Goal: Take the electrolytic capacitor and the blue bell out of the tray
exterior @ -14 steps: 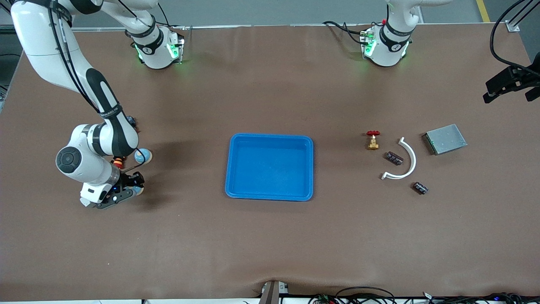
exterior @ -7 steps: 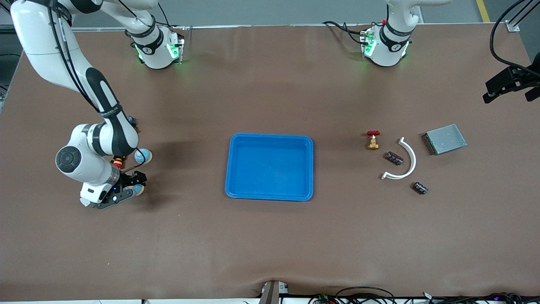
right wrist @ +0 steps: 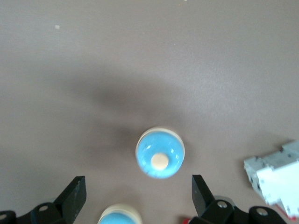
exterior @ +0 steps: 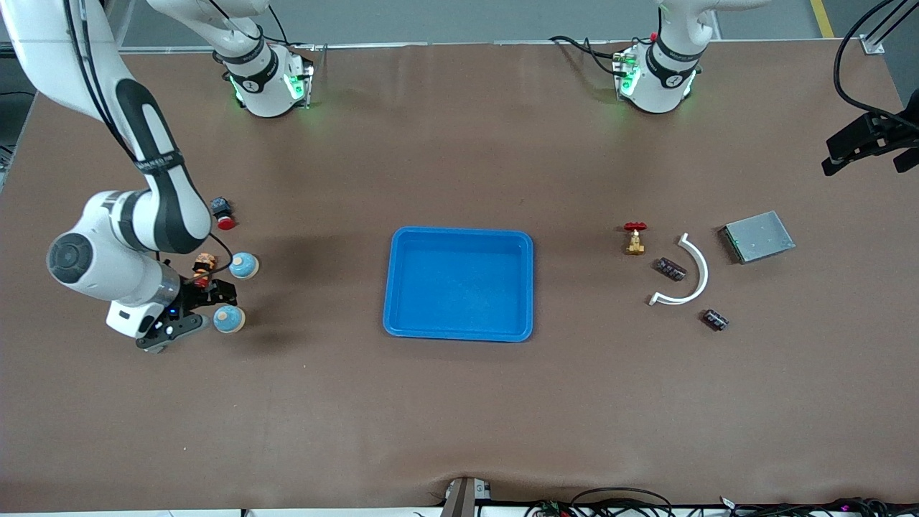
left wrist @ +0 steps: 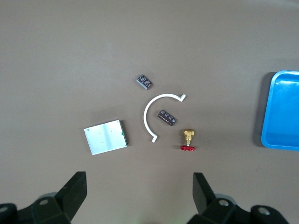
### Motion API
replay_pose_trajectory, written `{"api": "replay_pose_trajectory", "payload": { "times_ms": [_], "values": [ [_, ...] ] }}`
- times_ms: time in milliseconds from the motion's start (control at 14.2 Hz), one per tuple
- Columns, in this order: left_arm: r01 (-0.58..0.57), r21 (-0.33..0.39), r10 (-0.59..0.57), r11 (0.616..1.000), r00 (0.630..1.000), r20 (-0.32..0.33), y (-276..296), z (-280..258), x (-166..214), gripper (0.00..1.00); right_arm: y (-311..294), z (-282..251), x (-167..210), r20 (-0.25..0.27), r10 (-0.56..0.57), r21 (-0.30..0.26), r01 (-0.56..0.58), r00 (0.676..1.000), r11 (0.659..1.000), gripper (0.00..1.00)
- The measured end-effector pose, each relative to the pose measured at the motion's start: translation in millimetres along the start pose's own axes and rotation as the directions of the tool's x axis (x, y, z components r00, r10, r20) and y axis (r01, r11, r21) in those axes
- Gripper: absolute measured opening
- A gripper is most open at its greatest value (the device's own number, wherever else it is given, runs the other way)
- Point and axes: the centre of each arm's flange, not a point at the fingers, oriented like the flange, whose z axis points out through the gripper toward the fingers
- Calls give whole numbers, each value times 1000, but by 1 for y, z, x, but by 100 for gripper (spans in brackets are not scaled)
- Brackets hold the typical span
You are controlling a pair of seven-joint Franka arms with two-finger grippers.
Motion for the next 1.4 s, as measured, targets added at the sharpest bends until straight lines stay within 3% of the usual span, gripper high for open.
{"api": "replay_pose_trajectory", "payload": {
  "times_ms": [281, 702, 1053, 1404],
  "values": [
    [0, 0, 0, 1000, 1000, 0, 0, 0, 0, 100, 0, -47, 0, 11, 88, 10, -89, 996, 996, 100],
    [0, 0, 0, 1000, 1000, 0, 0, 0, 0, 100, -9, -157, -14, 145, 243, 41, -251, 959, 967, 100],
    [0, 0, 0, 1000, 1000, 0, 0, 0, 0, 100, -12, -233, -16, 130, 263, -47, -259, 956, 965, 100],
    [0, 0, 0, 1000, 1000, 0, 0, 0, 0, 100, -14, -278, -23, 109, 275, -68, -268, 955, 961, 100]
  ]
}}
